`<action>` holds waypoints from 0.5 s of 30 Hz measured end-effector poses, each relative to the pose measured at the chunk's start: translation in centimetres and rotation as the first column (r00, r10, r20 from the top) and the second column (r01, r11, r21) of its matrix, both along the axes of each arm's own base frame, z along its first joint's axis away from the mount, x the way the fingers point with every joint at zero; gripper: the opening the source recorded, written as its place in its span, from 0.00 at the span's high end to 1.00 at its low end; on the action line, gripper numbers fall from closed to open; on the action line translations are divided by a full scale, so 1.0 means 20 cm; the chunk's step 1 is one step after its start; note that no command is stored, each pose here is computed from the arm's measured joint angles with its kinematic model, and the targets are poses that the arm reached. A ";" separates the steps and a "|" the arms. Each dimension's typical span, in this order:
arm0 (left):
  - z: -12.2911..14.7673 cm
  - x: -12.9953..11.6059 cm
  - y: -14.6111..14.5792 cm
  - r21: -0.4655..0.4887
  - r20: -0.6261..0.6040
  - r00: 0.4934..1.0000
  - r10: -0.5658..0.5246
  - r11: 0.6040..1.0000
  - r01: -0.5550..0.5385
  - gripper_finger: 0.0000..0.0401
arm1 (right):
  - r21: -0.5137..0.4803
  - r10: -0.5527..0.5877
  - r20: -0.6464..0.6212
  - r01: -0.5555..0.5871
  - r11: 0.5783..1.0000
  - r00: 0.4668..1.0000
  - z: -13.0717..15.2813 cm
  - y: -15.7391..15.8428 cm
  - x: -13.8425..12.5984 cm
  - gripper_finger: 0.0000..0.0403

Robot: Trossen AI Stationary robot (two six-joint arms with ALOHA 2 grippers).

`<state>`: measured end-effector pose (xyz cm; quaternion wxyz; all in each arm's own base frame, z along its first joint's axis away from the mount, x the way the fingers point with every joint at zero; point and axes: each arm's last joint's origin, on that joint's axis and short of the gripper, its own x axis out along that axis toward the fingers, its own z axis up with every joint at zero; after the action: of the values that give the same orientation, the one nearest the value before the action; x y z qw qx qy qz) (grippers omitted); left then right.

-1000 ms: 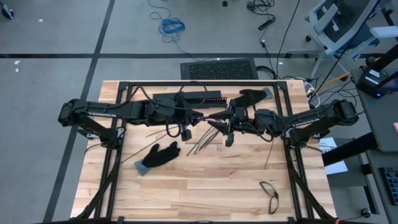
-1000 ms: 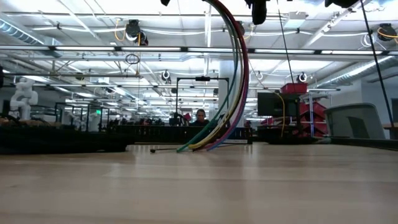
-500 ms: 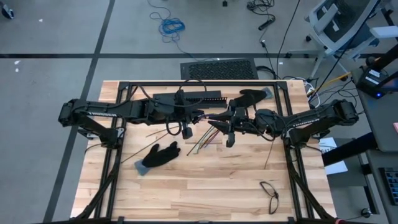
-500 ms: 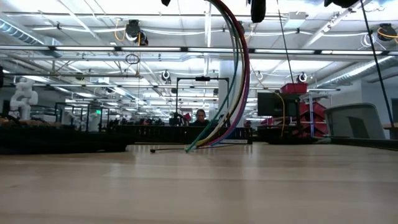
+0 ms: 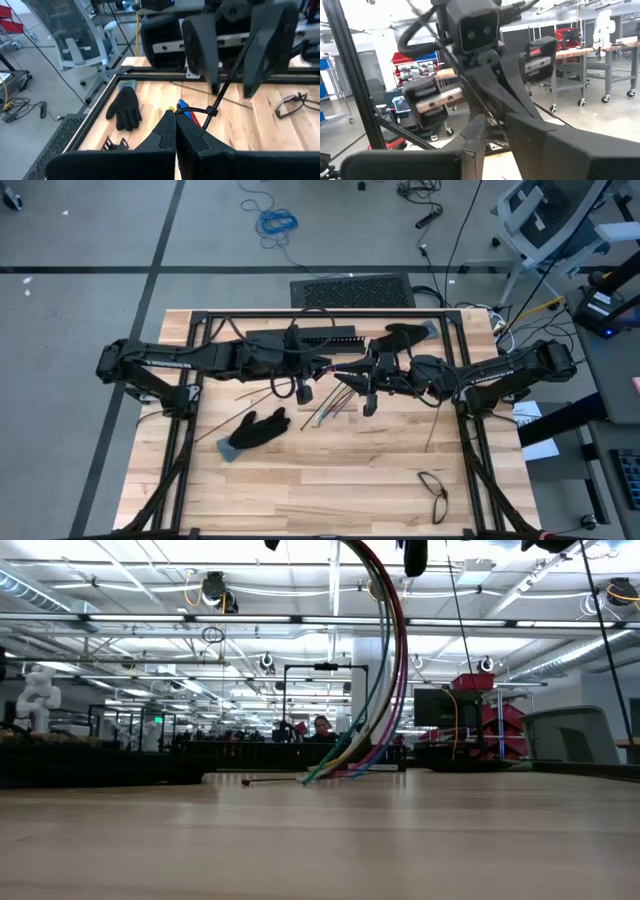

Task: Ziptie cables
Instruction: Wrap the cable wires using a zip tie

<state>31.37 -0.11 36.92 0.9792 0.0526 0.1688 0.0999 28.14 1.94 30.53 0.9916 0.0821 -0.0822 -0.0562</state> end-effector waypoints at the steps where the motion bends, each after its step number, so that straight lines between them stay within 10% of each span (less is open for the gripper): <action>1: 0.00 0.00 0.00 0.000 0.002 1.000 0.000 1.000 0.000 1.00 | 0.000 -0.003 -0.003 0.003 1.000 1.000 0.00 0.00 0.00 0.81; 15: -0.01 0.00 0.00 0.004 -0.014 1.000 -0.001 1.000 0.001 1.00 | 0.006 -0.021 -0.004 0.021 1.000 1.000 0.00 0.00 0.00 0.96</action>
<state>31.35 -0.12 36.78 0.9779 0.0551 0.1755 0.0993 28.13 1.89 30.48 0.9909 0.0843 -0.0811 -0.0671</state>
